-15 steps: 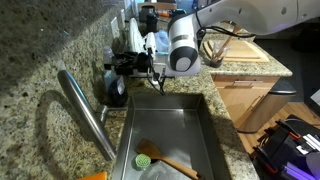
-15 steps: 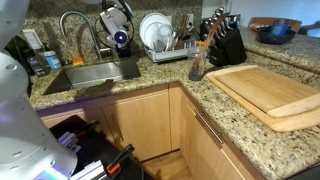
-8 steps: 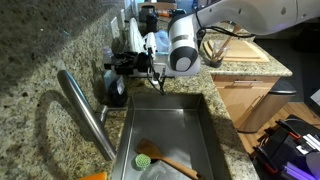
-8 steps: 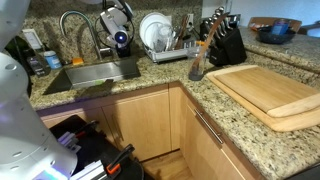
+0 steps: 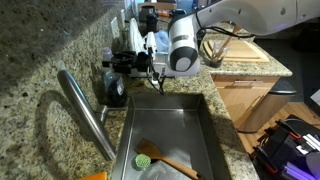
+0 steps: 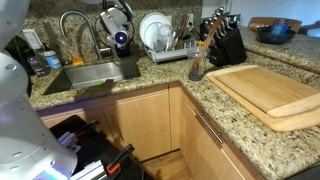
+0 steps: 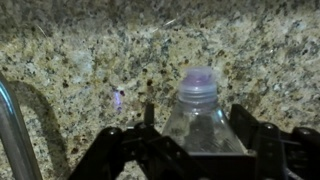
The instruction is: Move the dish soap to the right side of the counter
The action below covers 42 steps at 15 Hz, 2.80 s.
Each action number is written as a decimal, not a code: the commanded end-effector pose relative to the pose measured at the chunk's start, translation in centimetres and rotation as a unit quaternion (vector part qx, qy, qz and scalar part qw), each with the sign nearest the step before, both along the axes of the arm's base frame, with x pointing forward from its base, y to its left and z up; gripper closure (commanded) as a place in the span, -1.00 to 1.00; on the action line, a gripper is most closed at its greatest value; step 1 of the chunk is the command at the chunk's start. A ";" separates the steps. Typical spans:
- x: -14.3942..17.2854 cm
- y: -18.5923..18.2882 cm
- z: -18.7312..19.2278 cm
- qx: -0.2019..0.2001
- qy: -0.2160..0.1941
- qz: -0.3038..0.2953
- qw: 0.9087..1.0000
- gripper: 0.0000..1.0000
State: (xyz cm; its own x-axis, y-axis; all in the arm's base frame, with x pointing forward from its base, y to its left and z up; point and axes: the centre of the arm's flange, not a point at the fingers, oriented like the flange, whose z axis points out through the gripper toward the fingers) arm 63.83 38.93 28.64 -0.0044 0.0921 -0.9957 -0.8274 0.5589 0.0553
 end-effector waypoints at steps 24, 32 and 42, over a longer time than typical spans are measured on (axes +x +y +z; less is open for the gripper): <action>-9.2 -14.1 8.9 -0.052 0.204 -0.089 0.973 0.80; -18.1 -21.7 9.0 0.017 0.186 -0.056 0.981 0.80; -23.4 -33.4 8.3 -0.019 0.054 -0.133 0.989 0.30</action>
State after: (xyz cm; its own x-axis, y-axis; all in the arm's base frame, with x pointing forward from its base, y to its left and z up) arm 40.43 5.49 36.98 -0.0908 0.0678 -0.9936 -0.6401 0.7603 0.1104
